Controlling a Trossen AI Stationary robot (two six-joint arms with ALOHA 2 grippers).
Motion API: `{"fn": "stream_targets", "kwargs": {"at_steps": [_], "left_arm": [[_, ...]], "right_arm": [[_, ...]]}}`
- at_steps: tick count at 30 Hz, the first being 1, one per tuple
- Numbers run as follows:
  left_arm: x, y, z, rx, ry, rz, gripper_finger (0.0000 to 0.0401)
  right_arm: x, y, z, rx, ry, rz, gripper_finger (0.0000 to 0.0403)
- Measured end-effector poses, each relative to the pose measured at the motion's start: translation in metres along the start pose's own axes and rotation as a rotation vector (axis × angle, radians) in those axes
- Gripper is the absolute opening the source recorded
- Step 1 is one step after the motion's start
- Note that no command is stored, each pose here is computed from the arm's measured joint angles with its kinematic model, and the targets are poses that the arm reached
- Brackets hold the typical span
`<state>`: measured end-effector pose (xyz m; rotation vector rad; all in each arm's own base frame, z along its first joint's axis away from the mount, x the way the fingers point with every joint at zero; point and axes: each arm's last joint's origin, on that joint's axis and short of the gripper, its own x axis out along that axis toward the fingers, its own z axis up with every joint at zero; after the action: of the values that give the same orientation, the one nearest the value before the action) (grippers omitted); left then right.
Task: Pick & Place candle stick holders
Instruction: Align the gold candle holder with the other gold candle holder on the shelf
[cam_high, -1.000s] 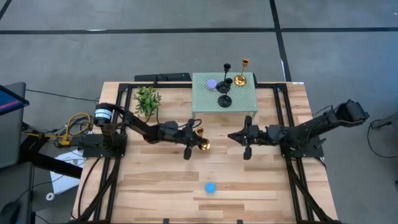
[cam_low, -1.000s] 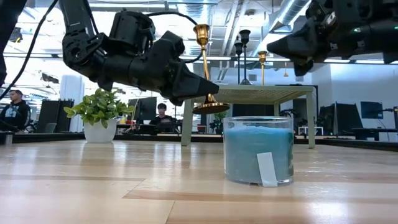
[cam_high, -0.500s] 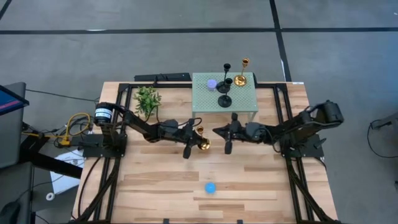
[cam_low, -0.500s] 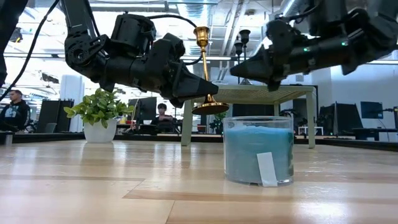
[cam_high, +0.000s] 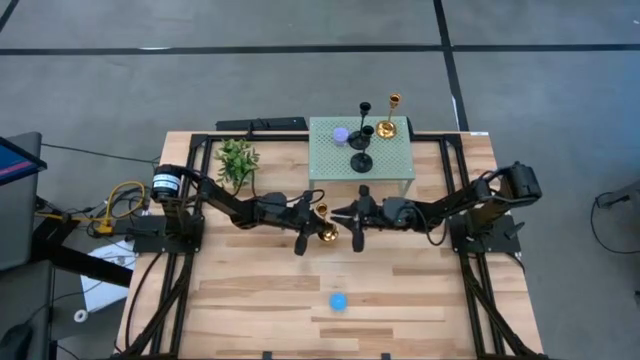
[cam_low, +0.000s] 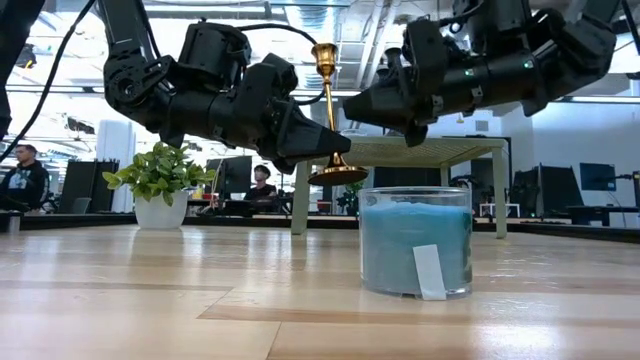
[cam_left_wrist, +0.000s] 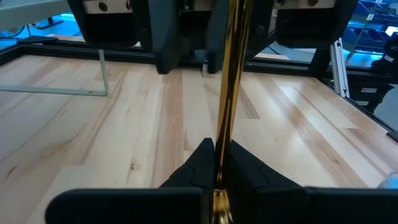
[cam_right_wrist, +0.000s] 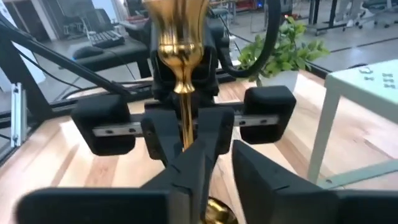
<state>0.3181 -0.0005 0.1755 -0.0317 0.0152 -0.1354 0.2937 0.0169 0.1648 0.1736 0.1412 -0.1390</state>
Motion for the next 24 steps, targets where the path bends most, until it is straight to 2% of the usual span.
{"fn": "stream_targets", "kwargs": {"at_steps": [7,13,18,24], "left_arm": [[0.0,0.0,0.0,0.0,-0.001,0.0,0.0016],[0.0,0.0,0.0,0.0,-0.001,0.0,0.0016],[0.0,0.0,0.0,0.0,-0.001,0.0,0.0016],[0.0,0.0,0.0,0.0,-0.002,0.0,0.0016]], "right_arm": [[0.004,0.009,0.006,-0.007,0.003,0.023,0.0144],[0.009,0.009,0.01,-0.011,0.022,0.01,0.018],[0.012,0.008,0.012,-0.014,0.042,-0.003,0.0187],[0.015,0.01,0.016,-0.018,0.057,-0.005,0.0171]]}}
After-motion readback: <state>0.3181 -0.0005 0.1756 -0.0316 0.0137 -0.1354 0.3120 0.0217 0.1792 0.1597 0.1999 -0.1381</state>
